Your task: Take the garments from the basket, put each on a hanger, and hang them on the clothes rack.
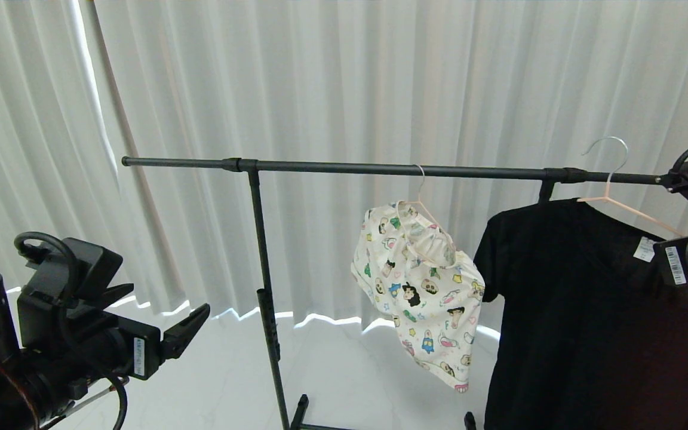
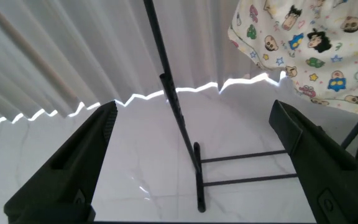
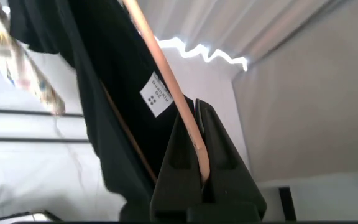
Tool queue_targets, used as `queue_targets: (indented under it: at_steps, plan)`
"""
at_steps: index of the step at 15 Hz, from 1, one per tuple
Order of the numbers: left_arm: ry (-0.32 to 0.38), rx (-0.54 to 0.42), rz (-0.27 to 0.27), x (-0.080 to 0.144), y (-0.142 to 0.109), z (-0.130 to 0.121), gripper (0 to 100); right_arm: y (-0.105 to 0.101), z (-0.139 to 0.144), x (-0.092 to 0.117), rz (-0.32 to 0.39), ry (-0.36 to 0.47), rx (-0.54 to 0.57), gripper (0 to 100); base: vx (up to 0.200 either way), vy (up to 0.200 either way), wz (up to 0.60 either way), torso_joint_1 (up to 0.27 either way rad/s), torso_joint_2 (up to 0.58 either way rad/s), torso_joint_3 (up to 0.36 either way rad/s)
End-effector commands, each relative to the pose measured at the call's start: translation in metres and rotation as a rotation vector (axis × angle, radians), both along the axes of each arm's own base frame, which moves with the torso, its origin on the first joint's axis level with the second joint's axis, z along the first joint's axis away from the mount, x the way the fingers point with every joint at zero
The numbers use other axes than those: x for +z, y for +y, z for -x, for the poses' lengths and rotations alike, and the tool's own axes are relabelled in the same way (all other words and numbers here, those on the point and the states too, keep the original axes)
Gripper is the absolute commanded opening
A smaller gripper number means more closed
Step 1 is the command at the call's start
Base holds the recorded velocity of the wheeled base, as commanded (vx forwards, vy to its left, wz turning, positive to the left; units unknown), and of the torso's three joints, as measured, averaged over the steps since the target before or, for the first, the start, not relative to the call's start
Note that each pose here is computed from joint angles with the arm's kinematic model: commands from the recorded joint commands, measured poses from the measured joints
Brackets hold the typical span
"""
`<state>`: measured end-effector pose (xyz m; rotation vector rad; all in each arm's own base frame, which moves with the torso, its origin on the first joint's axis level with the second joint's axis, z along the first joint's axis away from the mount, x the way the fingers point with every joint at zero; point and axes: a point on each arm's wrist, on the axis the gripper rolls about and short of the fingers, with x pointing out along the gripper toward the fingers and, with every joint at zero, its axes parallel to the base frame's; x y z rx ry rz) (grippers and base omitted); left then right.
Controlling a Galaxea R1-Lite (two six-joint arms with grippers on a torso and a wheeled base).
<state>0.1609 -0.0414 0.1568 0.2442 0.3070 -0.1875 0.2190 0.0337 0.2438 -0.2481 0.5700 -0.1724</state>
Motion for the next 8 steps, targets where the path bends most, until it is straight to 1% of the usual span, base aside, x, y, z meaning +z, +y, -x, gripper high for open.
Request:
queue_targets:
  at_steps: [1, 3, 6, 8]
  plan:
    - [-0.001, 0.000, 0.000, 0.000, 0.000, 0.000, 100, 0.003, -0.007, 0.002, 0.000, -0.004, 0.005, 0, 0.200, 0.000, 0.00, 0.007, -0.01, 0.002]
    - [-0.006, 0.001, -0.001, 0.001, 0.000, -0.001, 100, 0.004, -0.009, 0.009, -0.004, -0.026, 0.011, 0, 0.200, 0.000, 0.00, 0.002, 0.00, 0.002]
    - [-0.027, 0.002, 0.000, 0.009, -0.002, -0.008, 100, 0.010, -0.007, 0.012, -0.007, -0.037, 0.038, 0, 0.200, 0.000, 0.00, 0.002, 0.00, 0.002]
    - [-0.017, 0.002, -0.002, 0.008, -0.003, -0.012, 100, 0.011, -0.008, 0.010, -0.004, -0.029, 0.043, 0, 0.200, 0.000, 0.00, 0.002, 0.00, 0.000]
